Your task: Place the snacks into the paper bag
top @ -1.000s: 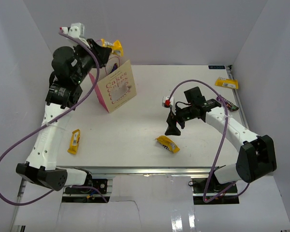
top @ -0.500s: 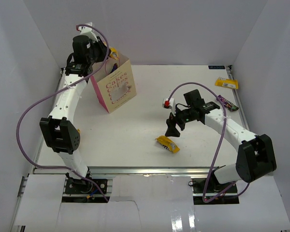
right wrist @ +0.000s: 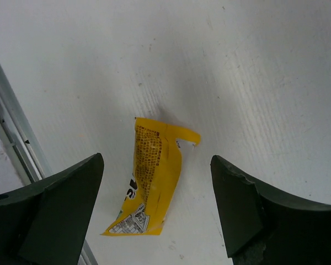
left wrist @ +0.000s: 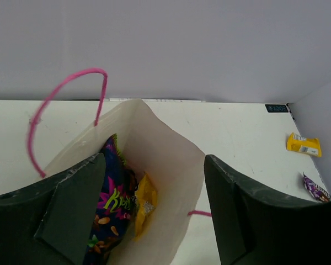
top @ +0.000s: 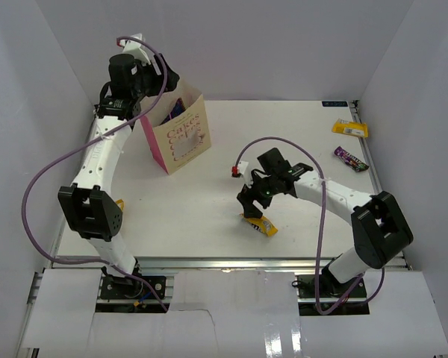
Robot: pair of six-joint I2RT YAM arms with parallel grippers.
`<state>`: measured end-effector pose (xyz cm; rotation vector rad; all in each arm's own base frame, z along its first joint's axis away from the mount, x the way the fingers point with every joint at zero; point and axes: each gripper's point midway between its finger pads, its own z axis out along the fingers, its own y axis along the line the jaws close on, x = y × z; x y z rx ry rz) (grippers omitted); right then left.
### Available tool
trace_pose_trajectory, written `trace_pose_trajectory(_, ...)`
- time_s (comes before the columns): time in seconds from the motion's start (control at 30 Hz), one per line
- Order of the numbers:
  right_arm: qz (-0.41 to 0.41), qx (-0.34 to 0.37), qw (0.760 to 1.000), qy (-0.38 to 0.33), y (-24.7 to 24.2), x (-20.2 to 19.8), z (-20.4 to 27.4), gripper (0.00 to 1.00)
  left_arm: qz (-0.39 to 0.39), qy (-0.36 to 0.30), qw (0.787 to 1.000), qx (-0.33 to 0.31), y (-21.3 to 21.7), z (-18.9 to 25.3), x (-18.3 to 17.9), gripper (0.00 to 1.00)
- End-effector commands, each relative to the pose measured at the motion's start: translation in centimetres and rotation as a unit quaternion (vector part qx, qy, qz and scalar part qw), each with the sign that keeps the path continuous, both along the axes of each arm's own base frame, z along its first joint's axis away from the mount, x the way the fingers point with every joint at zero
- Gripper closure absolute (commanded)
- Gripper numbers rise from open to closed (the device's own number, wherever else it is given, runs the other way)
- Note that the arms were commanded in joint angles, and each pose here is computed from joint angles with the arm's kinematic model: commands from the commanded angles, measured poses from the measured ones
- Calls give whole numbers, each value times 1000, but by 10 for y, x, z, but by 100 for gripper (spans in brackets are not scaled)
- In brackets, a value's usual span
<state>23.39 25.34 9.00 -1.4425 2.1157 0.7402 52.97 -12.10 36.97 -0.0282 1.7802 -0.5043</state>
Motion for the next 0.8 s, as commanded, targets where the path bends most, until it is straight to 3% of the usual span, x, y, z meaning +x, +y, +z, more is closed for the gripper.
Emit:
trace_pose_trajectory(0.0, -84, -58, 994, -28, -6, 18, -18, 16, 24, -93, 995, 15, 17, 89, -45, 18)
trace_pose_trajectory(0.07, -85, -77, 993, -19, -8, 15, -27, 18, 42, -94, 994, 23, 26, 92, -58, 18)
trace_pose_trajectory(0.1, -87, -90, 992, -19, -11, 14, -31, 18, 48, -114, 992, 19, 30, 111, -78, 18)
trace_pose_trajectory(0.23, -88, -138, 987, 0, -27, 0, -48, 22, 29, -122, 992, -19, 27, 117, -132, 16)
trace_pose_trajectory(0.27, -86, -144, 986, 8, -31, -5, -51, 23, 1, -91, 995, -46, 16, 94, -140, 16)
trace_pose_trajectory(0.33, -74, -151, 986, 15, -36, -14, -53, 27, -40, -86, 992, -85, 2, 91, -170, 17)
trace_pose_trajectory(0.4, -51, -152, 987, 22, -41, -24, -58, 35, -103, -21, 985, -136, -22, 48, -189, 17)
trace_pose_trajectory(0.47, -26, -148, 988, 37, -41, -35, -60, 39, -158, -8, 973, -168, -40, 38, -215, 17)
trace_pose_trajectory(0.5, -18, -147, 988, 41, -41, -38, -62, 50, -169, 29, 967, -186, -50, 10, -221, 17)
trace_pose_trajectory(0.57, -11, -142, 989, 44, -39, -38, -61, 60, -187, 46, 961, -200, -62, -6, -236, 17)
trace_pose_trajectory(0.6, -6, -132, 990, 43, -36, -38, -56, 74, -200, 79, 953, -213, -76, -29, -245, 18)
trace_pose_trajectory(0.7, -1, -101, 995, 22, -30, -28, -38, 92, -232, 99, 939, -233, -110, -44, -261, 18)
trace_pose_trajectory(0.77, 0, -68, 998, 18, -28, -19, -24, 92, -246, 139, 931, -233, -134, -72, -270, 18)
